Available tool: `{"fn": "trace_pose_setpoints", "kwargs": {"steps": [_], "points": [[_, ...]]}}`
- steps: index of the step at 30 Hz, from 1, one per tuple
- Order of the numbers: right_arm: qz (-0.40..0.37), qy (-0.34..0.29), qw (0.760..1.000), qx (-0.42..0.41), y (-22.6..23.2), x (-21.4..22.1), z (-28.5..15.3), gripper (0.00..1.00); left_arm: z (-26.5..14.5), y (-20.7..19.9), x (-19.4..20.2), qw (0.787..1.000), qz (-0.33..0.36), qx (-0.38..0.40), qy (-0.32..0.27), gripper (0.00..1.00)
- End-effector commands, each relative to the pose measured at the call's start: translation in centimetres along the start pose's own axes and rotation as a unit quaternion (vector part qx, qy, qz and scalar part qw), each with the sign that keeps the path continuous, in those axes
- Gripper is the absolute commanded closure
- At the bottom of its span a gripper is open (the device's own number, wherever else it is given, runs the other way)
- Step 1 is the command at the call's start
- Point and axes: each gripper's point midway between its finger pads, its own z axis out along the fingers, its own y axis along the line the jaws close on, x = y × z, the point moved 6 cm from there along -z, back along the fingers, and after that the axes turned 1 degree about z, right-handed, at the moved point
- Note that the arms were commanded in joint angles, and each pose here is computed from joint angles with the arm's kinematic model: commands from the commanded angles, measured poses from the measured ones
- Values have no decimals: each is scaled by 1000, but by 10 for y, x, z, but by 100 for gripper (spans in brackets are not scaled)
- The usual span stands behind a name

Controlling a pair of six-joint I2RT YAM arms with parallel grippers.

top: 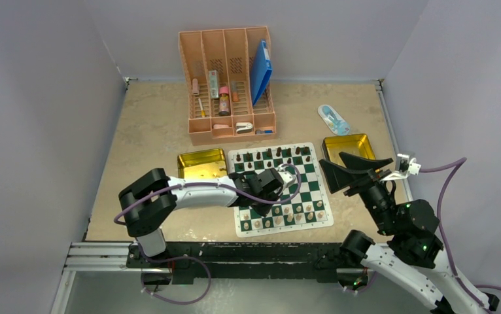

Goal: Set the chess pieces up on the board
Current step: Place the chess piece on the chessboard.

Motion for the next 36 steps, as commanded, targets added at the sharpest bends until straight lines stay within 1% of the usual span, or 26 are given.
{"fn": "trace_pose_setpoints", "kwargs": {"steps": [1,4,8,14,19,22,24,27,31,33,34,35,36], "points": [[18,-32,999,-12,8,-19,-3,2,-2,-8,-2,1000,2,6,8,86],[15,-27,999,-11,8,-17,-1,1,-6,-11,-7,1000,1,7,5,83],[13,-26,1000,-10,9,-18,0,1,-14,-21,-14,999,-11,33,15,80],[13,-29,999,-13,10,-19,0,1,-22,-21,-21,999,-21,25,6,74],[11,-23,1000,-12,10,-18,0,1,-33,-17,-30,999,-39,-6,-9,71],[14,-21,1000,-11,10,-18,0,1,-44,-7,-38,994,-83,-63,-26,63],[21,-24,999,-11,10,-19,-1,1,-52,-2,-45,987,-117,-98,-45,57],[27,-34,999,-13,11,-22,-1,1,-62,6,-53,976,-159,-126,-80,48],[32,-31,999,-11,11,-22,-1,2,-74,25,-63,955,-230,-140,-122,44],[35,-31,999,-2,11,-23,0,1,-82,40,-67,935,-291,-148,-142,43],[36,-32,999,1,11,-25,0,1,-86,47,-69,920,-329,-149,-153,44],[38,-34,999,3,11,-26,1,1,-91,54,-71,899,-376,-150,-165,45],[39,-38,998,5,11,-28,1,2,-97,62,-68,882,-410,-160,-169,47]]}}
